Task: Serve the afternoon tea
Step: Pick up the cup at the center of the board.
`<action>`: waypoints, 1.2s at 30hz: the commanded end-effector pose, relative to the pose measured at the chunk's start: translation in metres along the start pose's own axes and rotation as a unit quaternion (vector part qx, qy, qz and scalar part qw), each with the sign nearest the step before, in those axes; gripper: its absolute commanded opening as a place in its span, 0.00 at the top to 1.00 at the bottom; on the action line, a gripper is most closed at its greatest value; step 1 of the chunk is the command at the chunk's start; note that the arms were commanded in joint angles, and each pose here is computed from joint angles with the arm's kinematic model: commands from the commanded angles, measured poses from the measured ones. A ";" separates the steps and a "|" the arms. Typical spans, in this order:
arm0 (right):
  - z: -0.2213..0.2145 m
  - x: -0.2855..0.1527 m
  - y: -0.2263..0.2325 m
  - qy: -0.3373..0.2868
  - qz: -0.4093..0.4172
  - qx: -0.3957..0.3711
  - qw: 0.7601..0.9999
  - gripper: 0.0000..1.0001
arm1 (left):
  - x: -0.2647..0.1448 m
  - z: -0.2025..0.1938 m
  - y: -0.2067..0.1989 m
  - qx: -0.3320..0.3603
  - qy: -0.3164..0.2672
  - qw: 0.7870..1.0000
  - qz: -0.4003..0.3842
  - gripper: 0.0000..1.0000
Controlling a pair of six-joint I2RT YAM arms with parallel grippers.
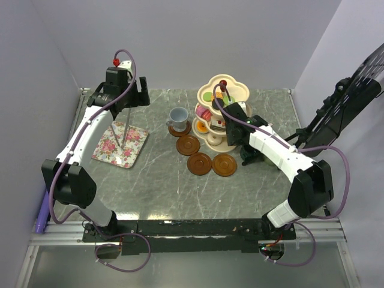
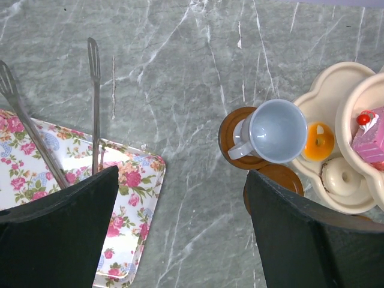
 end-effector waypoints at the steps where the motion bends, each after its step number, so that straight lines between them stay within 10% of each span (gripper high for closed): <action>1: 0.004 0.019 0.000 -0.005 0.001 -0.001 1.000 0.46 | -0.016 0.023 -0.005 0.003 -0.046 0.999 -0.019 0.09; 20: -0.032 -0.002 -0.029 0.024 -0.059 0.060 0.996 0.45 | -0.014 0.017 -0.005 -0.011 -0.036 0.999 -0.033 0.09; 36: -0.011 -0.069 -0.004 -0.059 -0.076 0.002 0.995 0.24 | -0.018 0.011 -0.008 -0.017 -0.033 0.998 -0.048 0.09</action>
Point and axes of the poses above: each gripper's point midway between its finger pads, its own x axis out along the fingers, its own y axis along the line the jaws close on, z = x × y, the point moved 2 cm from there along -x, back along the fingers, and after that the axes turned 14 degrees about -x, right-handed, at the moved point
